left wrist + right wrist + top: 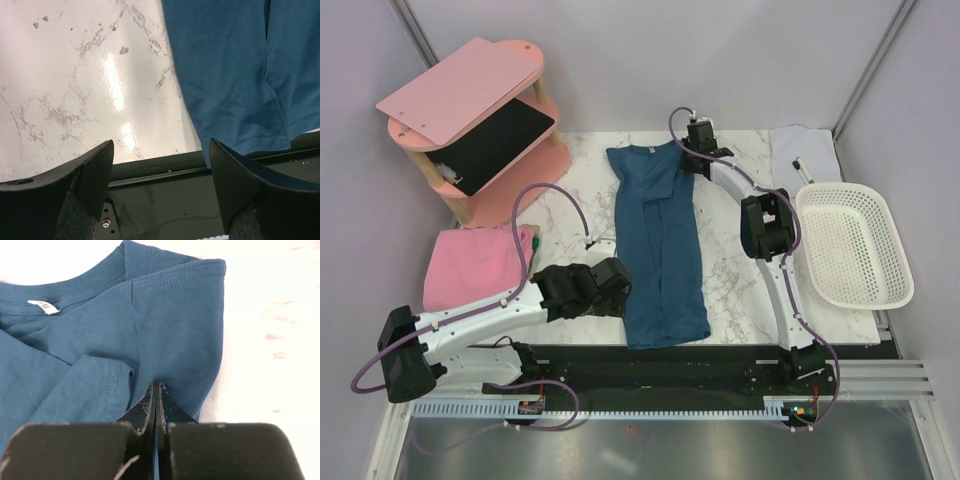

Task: Fold and stack the t-shirts
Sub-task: Fold the tshirt

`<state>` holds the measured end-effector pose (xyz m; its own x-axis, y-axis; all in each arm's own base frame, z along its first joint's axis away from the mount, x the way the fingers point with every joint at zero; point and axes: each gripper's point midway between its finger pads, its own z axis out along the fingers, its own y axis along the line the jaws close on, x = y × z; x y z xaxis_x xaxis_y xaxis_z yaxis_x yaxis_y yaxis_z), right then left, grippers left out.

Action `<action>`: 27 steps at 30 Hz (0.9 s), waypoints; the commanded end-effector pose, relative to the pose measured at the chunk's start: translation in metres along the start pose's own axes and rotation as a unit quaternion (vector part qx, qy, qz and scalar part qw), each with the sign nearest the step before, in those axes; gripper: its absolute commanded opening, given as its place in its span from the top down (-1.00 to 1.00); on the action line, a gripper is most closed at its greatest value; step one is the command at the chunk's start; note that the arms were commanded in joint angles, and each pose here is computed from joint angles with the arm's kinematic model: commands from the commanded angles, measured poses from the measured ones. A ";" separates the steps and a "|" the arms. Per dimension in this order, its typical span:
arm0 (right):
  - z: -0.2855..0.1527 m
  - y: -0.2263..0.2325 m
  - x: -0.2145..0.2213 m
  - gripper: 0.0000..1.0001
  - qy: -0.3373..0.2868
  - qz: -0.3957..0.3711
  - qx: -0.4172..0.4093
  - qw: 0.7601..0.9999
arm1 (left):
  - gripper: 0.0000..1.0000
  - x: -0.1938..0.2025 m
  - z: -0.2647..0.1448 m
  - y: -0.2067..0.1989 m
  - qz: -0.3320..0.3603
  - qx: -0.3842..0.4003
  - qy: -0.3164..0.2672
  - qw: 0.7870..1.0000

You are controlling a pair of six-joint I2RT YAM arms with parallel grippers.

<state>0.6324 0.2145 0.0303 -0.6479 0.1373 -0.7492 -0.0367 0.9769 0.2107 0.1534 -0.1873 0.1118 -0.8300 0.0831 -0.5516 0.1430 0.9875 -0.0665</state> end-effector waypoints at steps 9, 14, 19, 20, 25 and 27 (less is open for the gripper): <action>-0.024 -0.041 -0.014 0.64 0.003 0.011 0.005 1.000 | -0.66 0.000 0.007 0.003 -0.017 -0.019 -0.007 1.000; -0.077 -0.016 -0.065 -0.18 -0.068 0.057 -0.073 0.993 | -0.66 0.001 0.010 0.003 -0.013 -0.020 -0.008 1.000; -0.089 -0.006 -0.080 -0.45 -0.081 0.152 -0.163 0.972 | -0.66 0.003 0.015 0.002 -0.007 -0.017 -0.005 1.000; -0.086 -0.005 -0.079 -0.43 -0.076 0.157 -0.167 0.970 | -0.66 0.004 0.016 0.002 -0.006 -0.018 -0.004 1.000; -0.060 -0.003 -0.064 -0.27 -0.048 0.183 -0.176 0.966 | -0.66 0.005 0.019 -0.001 -0.005 -0.010 -0.006 1.000; -0.049 -0.006 -0.057 -0.22 -0.038 0.191 -0.167 0.966 | -0.66 0.006 0.019 -0.001 -0.005 -0.010 -0.006 1.000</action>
<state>0.6222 0.1735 0.1058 -0.5888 0.4630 -0.6625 -0.0449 0.7996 0.5988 0.1520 -0.1853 0.0917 -0.8418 0.1015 -0.5302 0.1407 0.9895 -0.0340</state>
